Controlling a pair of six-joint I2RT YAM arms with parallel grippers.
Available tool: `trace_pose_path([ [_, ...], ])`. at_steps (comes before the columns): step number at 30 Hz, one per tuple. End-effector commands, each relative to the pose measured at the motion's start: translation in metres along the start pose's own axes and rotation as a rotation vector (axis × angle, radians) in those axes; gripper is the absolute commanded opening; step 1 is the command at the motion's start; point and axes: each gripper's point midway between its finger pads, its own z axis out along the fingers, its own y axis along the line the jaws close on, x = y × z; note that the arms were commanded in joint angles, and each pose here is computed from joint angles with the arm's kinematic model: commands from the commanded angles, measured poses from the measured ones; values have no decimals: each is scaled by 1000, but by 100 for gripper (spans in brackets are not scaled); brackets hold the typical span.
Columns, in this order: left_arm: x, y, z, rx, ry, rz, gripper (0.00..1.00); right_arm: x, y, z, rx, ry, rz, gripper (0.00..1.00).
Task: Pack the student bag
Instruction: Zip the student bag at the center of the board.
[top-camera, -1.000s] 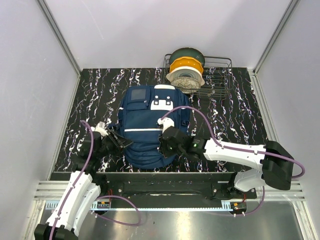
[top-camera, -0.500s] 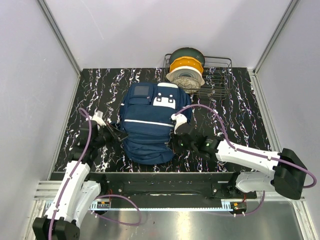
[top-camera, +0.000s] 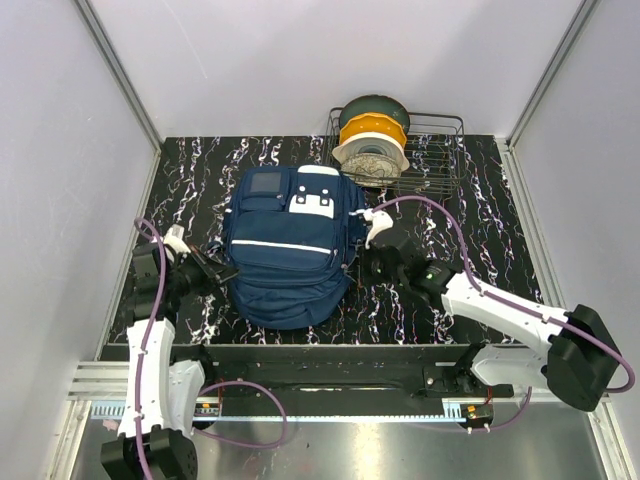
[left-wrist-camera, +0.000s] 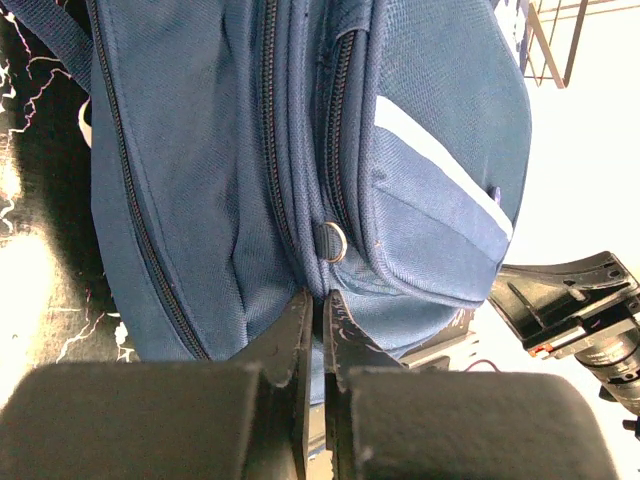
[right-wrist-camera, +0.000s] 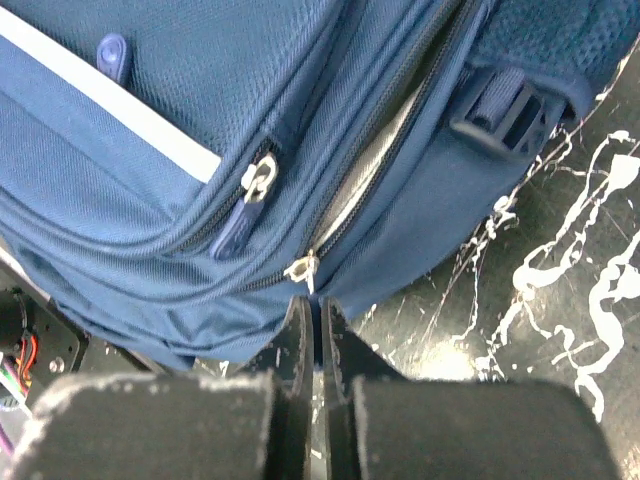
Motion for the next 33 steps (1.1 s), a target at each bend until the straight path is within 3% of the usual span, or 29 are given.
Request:
trace_pose_path([
  [1,-43,-17,-14,20,-158,146,0,-14,-56,-13,234,-63,-45,0],
  [9,-51,-14,-16,0,-165,148,0,-9,-54,-16,209,-67,-28,0],
  [10,-53,-18,-18,7,-168,158,4,-11,-50,-16,193,-75,-22,0],
  [12,-56,-21,-19,20,-172,153,32,-11,-37,-14,130,-69,4,0],
  [13,-55,-31,-20,66,-167,144,62,-10,-34,-12,116,-63,20,0],
  [16,-48,-46,-23,152,-168,81,89,-5,-25,-2,66,-46,73,0],
  [20,-30,-41,-29,141,-177,12,98,-6,-24,9,79,-43,111,0],
  [27,17,-38,-19,186,-154,-48,98,-25,-19,13,84,-84,127,0],
  [33,47,-11,-7,101,-80,-97,98,-29,-16,14,79,-89,145,0],
])
